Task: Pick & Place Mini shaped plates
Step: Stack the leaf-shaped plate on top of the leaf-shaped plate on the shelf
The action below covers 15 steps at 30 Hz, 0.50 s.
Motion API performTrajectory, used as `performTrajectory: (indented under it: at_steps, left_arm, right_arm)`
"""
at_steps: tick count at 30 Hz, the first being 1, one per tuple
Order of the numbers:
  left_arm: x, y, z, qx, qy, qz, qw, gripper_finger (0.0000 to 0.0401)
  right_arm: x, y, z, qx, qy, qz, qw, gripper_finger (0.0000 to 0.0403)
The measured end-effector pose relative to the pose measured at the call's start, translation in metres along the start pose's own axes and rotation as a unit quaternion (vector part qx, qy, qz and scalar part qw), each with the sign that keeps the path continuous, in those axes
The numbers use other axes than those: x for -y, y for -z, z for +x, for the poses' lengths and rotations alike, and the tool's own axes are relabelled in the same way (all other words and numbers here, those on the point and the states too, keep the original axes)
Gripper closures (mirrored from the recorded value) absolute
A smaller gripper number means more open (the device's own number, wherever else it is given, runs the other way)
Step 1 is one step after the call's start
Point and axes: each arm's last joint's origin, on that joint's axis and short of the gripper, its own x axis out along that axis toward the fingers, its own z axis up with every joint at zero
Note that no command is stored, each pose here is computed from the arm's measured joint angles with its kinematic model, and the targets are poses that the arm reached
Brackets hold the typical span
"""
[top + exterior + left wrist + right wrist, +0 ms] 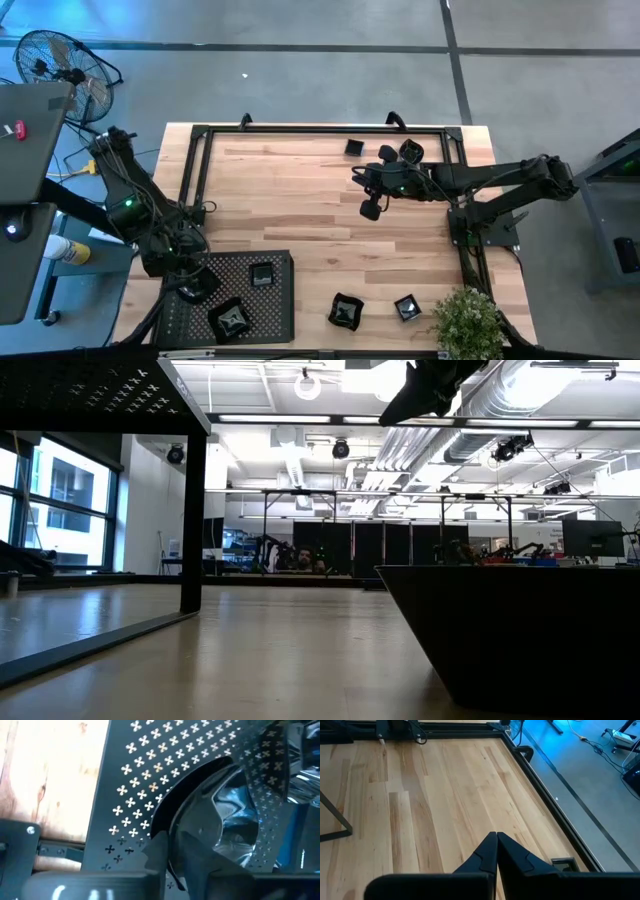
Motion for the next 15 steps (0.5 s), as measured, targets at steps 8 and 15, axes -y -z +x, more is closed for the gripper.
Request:
performTrajectory:
  at_steps: [8, 15]
  left_arm:
    - [0.001, -0.001, -0.006, 0.006, 0.005, -0.014, 1.0, 0.0295]
    - [0.007, -0.009, -0.03, 0.101, 0.02, -0.054, 0.993, 0.0293]
  right_arm:
    - [0.0, 0.0, 0.0, 0.0, -0.002, 0.0, 1.0, 0.0401]
    - [-0.005, 0.002, -0.001, -0.012, -0.075, -0.002, 0.997, 0.0398]
